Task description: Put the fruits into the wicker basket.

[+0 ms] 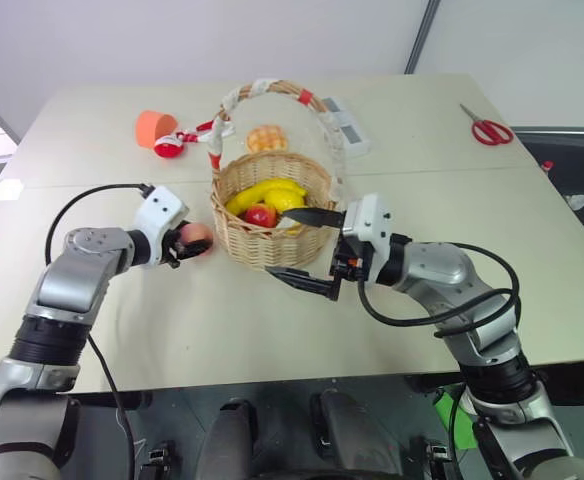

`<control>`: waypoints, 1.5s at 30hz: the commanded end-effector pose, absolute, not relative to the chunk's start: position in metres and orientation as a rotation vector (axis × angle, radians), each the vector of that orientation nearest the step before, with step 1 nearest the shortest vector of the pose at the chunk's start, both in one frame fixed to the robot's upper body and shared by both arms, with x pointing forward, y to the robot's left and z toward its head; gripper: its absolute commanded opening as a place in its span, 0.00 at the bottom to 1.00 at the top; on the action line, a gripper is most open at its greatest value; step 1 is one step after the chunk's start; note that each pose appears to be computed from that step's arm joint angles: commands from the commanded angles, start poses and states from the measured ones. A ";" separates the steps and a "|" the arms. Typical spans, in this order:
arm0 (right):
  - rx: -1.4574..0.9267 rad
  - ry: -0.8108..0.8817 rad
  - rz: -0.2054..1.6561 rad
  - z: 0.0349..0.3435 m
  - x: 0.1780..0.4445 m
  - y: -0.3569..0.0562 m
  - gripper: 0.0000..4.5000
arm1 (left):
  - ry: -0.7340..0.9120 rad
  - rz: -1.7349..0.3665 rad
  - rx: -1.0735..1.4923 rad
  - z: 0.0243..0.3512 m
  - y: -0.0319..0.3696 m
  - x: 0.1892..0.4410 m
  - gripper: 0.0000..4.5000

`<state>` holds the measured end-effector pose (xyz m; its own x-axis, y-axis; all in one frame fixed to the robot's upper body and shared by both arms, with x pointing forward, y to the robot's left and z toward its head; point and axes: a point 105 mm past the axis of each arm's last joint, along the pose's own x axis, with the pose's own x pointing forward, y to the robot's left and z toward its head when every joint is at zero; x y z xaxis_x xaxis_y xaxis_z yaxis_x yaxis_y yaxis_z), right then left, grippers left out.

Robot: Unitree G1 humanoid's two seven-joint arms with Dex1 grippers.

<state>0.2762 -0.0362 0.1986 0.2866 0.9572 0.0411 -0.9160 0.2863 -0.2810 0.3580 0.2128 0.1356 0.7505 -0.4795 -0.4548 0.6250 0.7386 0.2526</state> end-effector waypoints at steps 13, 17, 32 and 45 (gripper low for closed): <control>-0.245 -0.267 1.245 0.211 0.279 -0.041 1.00 | -0.103 -0.845 0.276 0.255 0.132 0.319 0.52; -0.256 -0.247 1.197 0.210 0.286 -0.053 1.00 | -0.095 -0.818 0.309 0.250 0.104 0.343 0.52; -0.083 0.139 0.524 0.173 0.327 -0.173 1.00 | -0.165 -1.032 0.299 0.234 0.093 0.324 0.99; 0.019 0.479 0.436 0.139 0.332 -0.156 1.00 | -0.039 -1.239 0.334 0.204 0.097 0.277 0.99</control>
<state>0.3308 -0.1579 0.1360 0.7977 0.4192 -0.4335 -0.4061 0.9049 0.1276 0.2802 0.0997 0.1985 0.3286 -0.9310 -0.1587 0.9310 0.2910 0.2206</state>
